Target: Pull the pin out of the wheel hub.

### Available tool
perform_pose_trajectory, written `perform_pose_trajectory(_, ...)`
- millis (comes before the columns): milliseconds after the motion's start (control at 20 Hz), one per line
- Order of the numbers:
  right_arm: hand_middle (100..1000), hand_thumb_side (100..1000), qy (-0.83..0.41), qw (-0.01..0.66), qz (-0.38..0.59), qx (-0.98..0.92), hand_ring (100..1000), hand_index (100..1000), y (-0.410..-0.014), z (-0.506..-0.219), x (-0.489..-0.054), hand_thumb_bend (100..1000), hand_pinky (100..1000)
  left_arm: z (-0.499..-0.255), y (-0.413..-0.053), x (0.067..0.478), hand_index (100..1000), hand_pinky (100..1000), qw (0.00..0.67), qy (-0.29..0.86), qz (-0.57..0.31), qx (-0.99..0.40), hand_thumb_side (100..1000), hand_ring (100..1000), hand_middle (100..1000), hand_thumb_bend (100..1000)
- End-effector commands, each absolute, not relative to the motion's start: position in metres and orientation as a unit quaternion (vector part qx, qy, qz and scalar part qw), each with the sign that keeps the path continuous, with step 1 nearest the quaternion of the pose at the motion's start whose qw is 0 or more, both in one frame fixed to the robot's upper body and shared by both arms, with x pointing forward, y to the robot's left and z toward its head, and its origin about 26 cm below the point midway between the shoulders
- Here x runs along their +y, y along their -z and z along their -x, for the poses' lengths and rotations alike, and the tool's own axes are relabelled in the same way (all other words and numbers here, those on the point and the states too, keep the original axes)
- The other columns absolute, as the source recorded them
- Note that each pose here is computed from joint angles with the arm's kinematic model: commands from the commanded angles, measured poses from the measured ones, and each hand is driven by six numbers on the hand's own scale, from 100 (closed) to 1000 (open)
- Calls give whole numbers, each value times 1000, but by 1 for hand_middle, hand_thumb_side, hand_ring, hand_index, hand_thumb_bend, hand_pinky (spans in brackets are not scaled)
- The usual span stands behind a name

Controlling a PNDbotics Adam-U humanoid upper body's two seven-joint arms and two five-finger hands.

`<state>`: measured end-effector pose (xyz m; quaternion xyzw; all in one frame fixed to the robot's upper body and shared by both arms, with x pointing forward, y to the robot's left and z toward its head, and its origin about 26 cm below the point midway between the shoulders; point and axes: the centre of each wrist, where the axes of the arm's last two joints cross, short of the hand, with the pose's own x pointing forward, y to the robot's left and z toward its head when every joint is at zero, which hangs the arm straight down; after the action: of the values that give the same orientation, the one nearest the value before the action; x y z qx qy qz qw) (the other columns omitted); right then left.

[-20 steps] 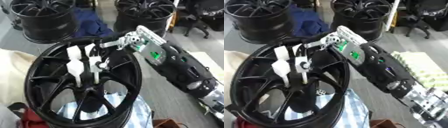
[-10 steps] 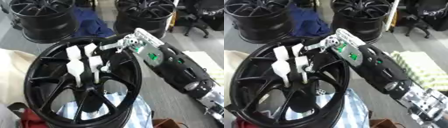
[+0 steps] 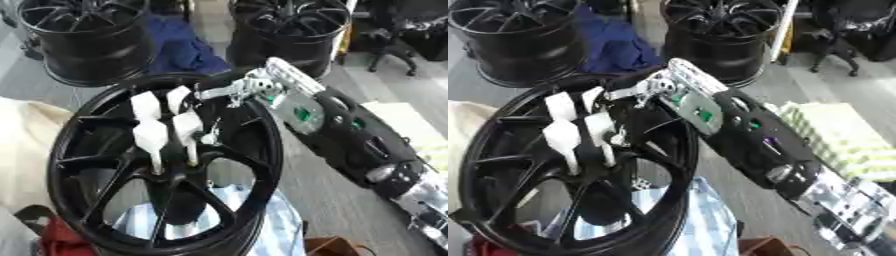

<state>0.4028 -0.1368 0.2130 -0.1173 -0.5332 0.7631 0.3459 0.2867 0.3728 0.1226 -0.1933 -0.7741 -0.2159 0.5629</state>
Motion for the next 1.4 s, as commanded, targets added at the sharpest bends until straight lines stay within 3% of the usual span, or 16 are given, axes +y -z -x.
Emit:
perform_pose_trajectory(50,345,315,-748,325,129,-565,640,521,-240,-397,-141,100,676,-287,-134,372,933,717,554,229,188,-778,737,615,691,100)
perform_pose_trajectory(750,325,289,-695,293,126,-645,621,513,-316,-348,-177,100,658,-282,-130,376,934,718,569,224,186,-769,743,616,693,100)
perform_pose_trajectory(950,330,274,-667,306,150,-663,621,522,-331,-317,-218,100,658,-278,-129,382,934,717,577,222,175,-766,745,616,693,100)
perform_pose_trajectory(1150,326,272,-599,372,203,-680,616,526,-310,-297,-279,100,647,-276,-130,387,934,717,579,220,167,-767,744,617,694,100)
perform_pose_trajectory(1200,341,166,-577,397,219,-680,621,551,-298,-294,-294,100,647,-275,-130,388,934,717,579,219,165,-768,745,617,693,100)
perform_pose_trajectory(1250,360,283,-554,420,236,-679,628,576,-285,-292,-307,100,651,-274,-131,389,934,717,580,218,163,-768,746,617,693,100)
perform_pose_trajectory(1300,483,308,-531,445,253,-675,683,711,-270,-289,-319,100,689,-274,-131,391,934,717,581,217,160,-768,748,617,693,100)
perform_pose_trajectory(1350,525,322,-509,471,273,-667,698,755,-253,-286,-331,100,697,-273,-131,392,934,717,582,217,158,-768,749,617,693,100)
perform_pose_trajectory(1400,698,389,-485,496,292,-658,748,883,-237,-283,-341,100,717,-272,-131,392,934,717,583,216,156,-767,750,617,693,100)
